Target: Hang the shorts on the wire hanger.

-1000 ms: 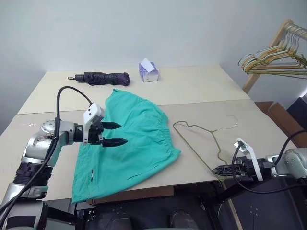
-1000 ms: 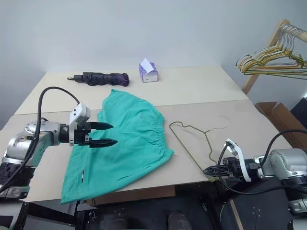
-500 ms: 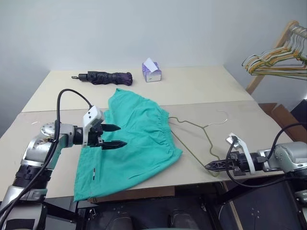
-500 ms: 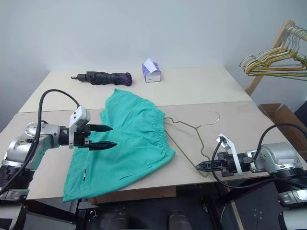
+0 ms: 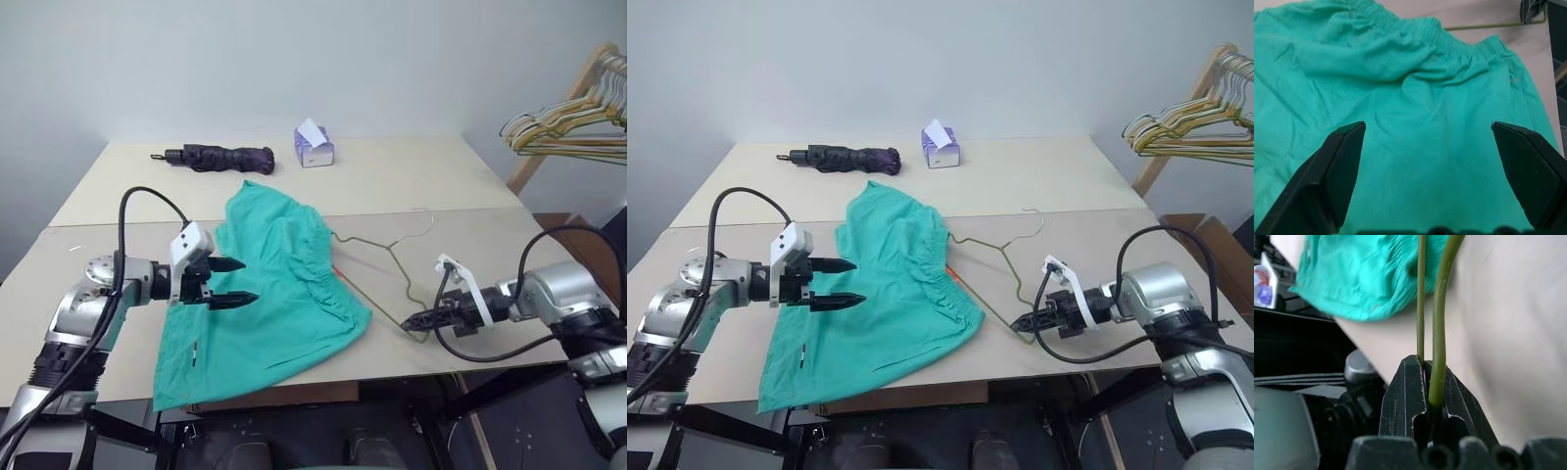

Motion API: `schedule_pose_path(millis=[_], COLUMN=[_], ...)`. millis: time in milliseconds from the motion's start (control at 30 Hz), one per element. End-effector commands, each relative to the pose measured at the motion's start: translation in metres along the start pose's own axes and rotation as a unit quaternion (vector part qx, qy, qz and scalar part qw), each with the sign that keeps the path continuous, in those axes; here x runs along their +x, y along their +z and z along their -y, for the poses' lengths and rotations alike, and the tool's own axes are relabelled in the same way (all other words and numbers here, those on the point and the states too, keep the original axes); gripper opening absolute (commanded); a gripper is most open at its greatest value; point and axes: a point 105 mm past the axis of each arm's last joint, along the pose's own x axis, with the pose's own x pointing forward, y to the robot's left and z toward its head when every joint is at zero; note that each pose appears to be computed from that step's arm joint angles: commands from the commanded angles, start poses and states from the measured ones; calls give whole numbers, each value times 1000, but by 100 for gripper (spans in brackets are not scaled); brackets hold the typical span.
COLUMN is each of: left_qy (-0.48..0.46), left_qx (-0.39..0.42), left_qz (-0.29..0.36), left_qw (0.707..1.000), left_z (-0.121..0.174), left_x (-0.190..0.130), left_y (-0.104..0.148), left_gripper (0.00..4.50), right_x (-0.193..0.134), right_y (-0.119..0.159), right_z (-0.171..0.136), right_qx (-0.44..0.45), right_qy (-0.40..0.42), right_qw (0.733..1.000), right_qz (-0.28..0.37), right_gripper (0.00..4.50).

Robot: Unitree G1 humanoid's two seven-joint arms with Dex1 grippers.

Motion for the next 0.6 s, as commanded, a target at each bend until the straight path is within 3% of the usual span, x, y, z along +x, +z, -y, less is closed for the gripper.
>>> schedule_pose_path(millis=[33, 233, 367, 600], left_qy=[7, 11, 12, 19], left_qx=[24, 24, 25, 31], left_qz=[14, 15, 15, 14], left_qw=[1000, 1000, 1000, 999], left_z=[0, 0, 0, -3], left_x=[-3, -1, 2, 3], left_y=[10, 9, 8, 8], left_gripper=[445, 445, 445, 445], right_x=[-8, -9, -1, 2], right_y=[7, 0, 20, 53], right_z=[-16, -18, -2, -3], right_qx=[-33, -62, -60, -68], right_qy=[43, 50, 2, -11], right_qw=[998, 994, 995, 997], right_qz=[-14, -81, -78, -46], right_gripper=[0, 0, 0, 0])
